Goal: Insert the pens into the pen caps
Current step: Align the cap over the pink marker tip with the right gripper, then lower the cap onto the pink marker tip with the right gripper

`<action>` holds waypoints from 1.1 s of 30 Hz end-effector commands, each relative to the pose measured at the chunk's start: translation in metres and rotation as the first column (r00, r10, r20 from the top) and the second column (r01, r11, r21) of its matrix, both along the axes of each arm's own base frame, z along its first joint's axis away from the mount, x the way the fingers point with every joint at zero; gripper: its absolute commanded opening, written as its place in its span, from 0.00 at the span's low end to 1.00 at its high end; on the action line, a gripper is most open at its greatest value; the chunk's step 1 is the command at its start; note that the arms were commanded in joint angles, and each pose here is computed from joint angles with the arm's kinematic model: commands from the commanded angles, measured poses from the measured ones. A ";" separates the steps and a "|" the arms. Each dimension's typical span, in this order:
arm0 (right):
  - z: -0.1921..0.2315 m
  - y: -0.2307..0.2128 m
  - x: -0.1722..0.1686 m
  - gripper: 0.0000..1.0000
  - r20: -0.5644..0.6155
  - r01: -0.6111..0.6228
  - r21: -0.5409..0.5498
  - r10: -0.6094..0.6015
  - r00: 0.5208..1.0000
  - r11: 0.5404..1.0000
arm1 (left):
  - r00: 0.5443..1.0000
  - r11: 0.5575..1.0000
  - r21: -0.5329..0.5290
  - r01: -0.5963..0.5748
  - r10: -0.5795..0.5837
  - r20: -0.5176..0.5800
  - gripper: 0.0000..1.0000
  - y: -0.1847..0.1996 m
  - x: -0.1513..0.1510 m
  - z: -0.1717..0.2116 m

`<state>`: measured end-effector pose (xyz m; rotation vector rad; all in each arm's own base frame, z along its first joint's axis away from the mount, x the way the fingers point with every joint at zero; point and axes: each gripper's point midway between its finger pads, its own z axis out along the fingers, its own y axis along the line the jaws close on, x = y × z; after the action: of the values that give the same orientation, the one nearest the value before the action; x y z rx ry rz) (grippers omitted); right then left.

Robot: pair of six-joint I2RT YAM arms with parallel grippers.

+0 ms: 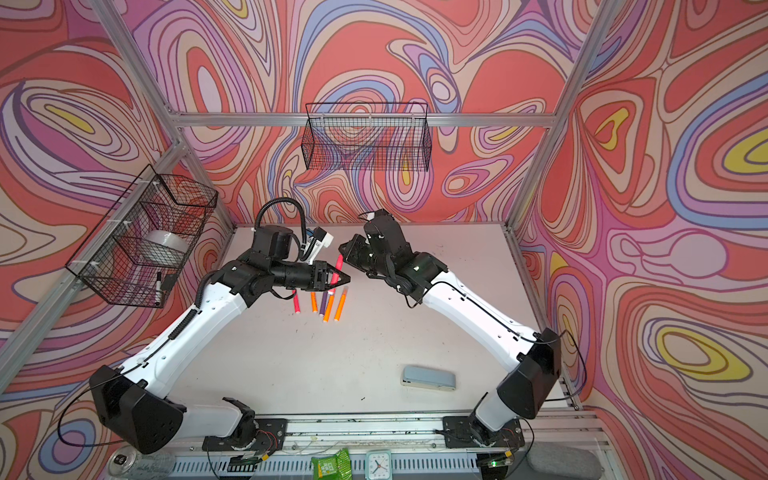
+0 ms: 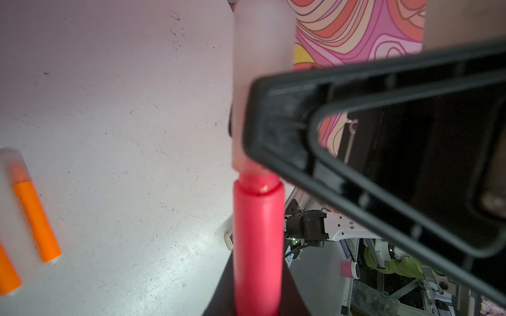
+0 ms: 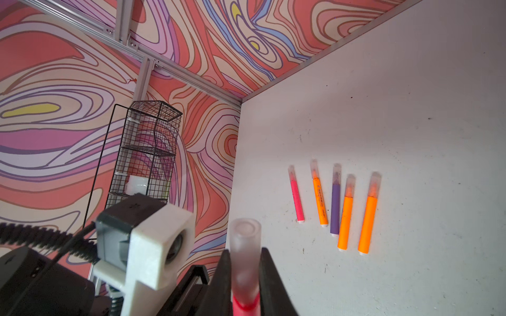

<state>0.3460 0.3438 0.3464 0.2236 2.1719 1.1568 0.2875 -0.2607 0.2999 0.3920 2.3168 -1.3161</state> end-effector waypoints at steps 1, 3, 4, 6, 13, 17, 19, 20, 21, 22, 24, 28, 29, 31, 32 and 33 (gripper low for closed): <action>-0.001 0.003 -0.019 0.00 -0.003 -0.080 -0.029 0.080 0.997 0.996 | 0.992 0.995 -0.096 0.034 -0.022 0.128 0.00 -0.005 0.007 0.041; -0.002 0.001 -0.024 0.01 0.001 -0.098 -0.041 0.098 0.995 0.994 | 0.989 0.993 -0.103 0.049 -0.034 0.146 0.00 -0.005 0.003 0.047; -0.003 -0.001 -0.027 0.01 -0.003 -0.104 -0.048 0.104 0.995 0.993 | 0.987 0.993 -0.103 0.058 -0.041 0.156 0.00 -0.004 0.001 0.050; -0.003 -0.004 -0.035 0.02 -0.005 -0.122 -0.056 0.122 0.993 0.991 | 0.985 0.992 -0.103 0.070 -0.052 0.165 0.00 -0.004 -0.002 0.052; -0.001 -0.010 -0.049 0.02 -0.010 -0.156 -0.052 0.155 0.988 0.986 | 0.979 0.998 -0.058 0.041 -0.028 0.202 0.00 0.005 -0.005 0.048; 0.005 -0.012 -0.047 0.14 0.008 -0.146 -0.052 0.147 0.989 0.988 | 0.974 1.000 -0.017 0.015 -0.010 0.227 0.00 0.011 -0.005 0.046; 0.007 -0.015 -0.046 0.33 0.015 -0.127 -0.049 0.128 0.992 0.991 | 0.972 1.000 0.002 0.000 -0.001 0.233 0.00 0.014 -0.005 0.044; 0.008 -0.016 -0.046 0.40 0.017 -0.120 -0.043 0.121 0.993 0.992 | 0.972 1.000 0.009 -0.005 0.003 0.236 0.00 0.015 -0.005 0.043; 0.009 -0.017 -0.046 0.48 0.018 -0.115 -0.030 0.115 0.993 0.993 | 0.971 1.000 0.014 -0.009 0.006 0.238 0.00 0.016 -0.005 0.042; 0.010 -0.017 -0.047 0.53 0.021 -0.109 -0.018 0.109 0.994 0.994 | 0.971 1.000 0.017 -0.013 0.008 0.241 0.00 0.017 -0.005 0.041; 0.012 -0.020 -0.047 0.59 0.027 -0.096 0.002 0.096 0.995 0.995 | 0.970 1.000 0.024 -0.018 0.011 0.243 0.00 0.018 -0.005 0.040; 0.017 -0.029 -0.047 0.62 0.035 -0.053 0.019 0.053 0.998 0.998 | 0.967 0.999 0.040 -0.021 0.010 0.255 0.00 0.020 -0.005 0.039; 0.020 -0.031 -0.047 0.62 0.043 -0.041 0.027 0.040 0.998 0.999 | 0.966 0.999 0.046 -0.022 0.009 0.258 0.00 0.020 -0.004 0.039; 0.028 -0.037 -0.042 0.62 0.056 -0.007 0.052 0.004 0.998 0.999 | 0.964 0.997 0.068 -0.026 0.007 0.264 0.00 0.022 -0.005 0.036; 0.034 -0.039 -0.038 0.61 0.062 0.005 0.072 -0.009 0.998 0.997 | 0.963 0.997 0.078 -0.027 0.005 0.269 0.00 0.024 -0.005 0.035; 0.041 -0.040 -0.034 0.60 0.069 0.015 0.096 -0.022 0.997 0.995 | 0.961 0.995 0.098 -0.033 0.005 0.275 0.00 0.026 -0.006 0.033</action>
<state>0.3025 0.3135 0.3606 0.1726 2.1565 1.2007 0.2860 -0.2425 0.3223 0.5074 2.1798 -1.1370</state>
